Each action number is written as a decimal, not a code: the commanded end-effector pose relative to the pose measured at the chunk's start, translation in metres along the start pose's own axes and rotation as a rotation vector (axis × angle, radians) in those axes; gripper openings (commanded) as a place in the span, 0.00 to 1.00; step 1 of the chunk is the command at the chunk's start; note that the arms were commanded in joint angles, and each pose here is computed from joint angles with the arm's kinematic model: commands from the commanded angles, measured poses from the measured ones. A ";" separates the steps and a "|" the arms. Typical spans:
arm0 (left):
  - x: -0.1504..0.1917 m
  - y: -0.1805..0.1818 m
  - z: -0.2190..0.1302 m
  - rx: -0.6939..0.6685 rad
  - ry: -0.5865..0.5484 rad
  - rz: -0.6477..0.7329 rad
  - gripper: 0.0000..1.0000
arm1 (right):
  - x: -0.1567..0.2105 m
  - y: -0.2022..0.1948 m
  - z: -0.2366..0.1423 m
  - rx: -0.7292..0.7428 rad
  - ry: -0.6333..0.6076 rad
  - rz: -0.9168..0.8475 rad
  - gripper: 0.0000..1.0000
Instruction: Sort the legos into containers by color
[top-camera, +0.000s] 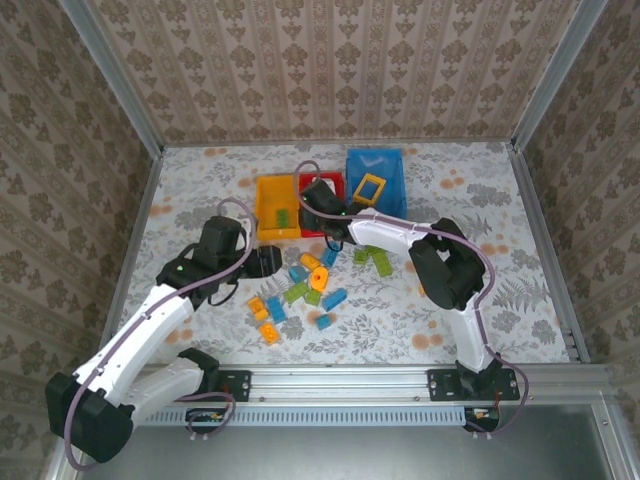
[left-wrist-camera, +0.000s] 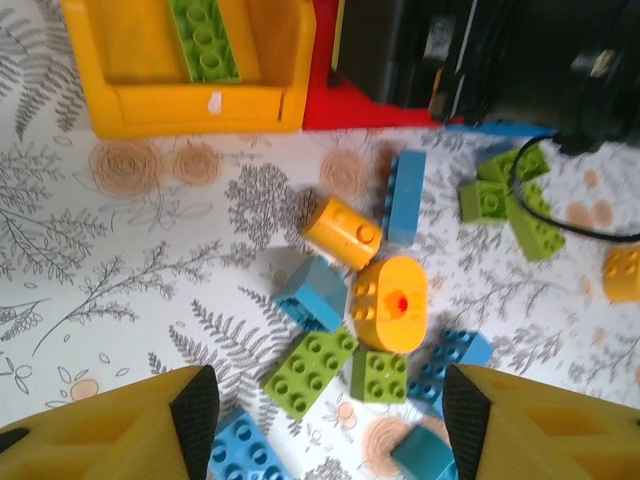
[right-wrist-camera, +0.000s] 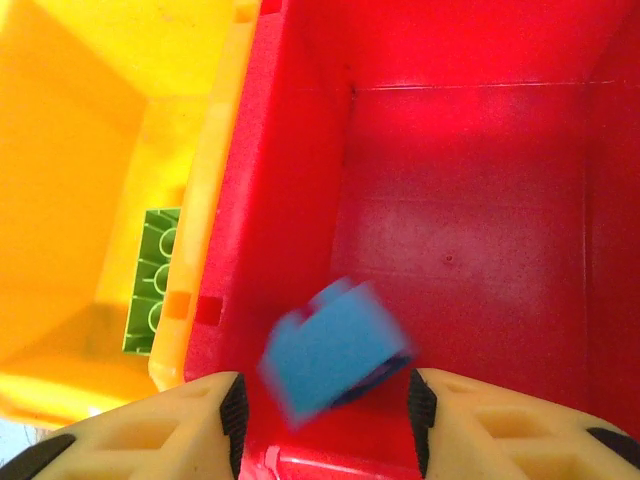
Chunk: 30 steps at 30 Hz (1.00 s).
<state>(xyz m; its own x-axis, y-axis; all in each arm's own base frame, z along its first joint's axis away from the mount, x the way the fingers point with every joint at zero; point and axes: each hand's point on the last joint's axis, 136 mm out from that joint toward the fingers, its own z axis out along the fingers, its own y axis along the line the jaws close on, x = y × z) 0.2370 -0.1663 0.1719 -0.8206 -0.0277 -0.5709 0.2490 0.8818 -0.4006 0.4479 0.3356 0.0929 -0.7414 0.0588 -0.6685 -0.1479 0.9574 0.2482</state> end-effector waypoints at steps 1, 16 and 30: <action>0.030 0.009 0.006 -0.004 0.122 0.092 0.63 | -0.016 0.009 -0.036 -0.048 -0.046 -0.040 0.52; 0.088 0.003 0.061 -0.058 0.460 0.486 0.67 | 0.061 0.011 -0.173 -0.466 -0.102 -0.193 0.63; 0.103 0.015 0.100 -0.135 0.615 0.582 0.74 | 0.083 -0.015 -0.209 -0.487 -0.115 -0.146 0.70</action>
<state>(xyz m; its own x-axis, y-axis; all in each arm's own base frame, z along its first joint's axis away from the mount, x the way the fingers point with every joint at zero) 0.2022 -0.2007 0.0335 -0.7506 0.6402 -0.1634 0.6567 0.7502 -0.0775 0.2562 0.2697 0.1817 -0.6076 -0.0172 -0.7941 -0.5548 0.7246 0.4088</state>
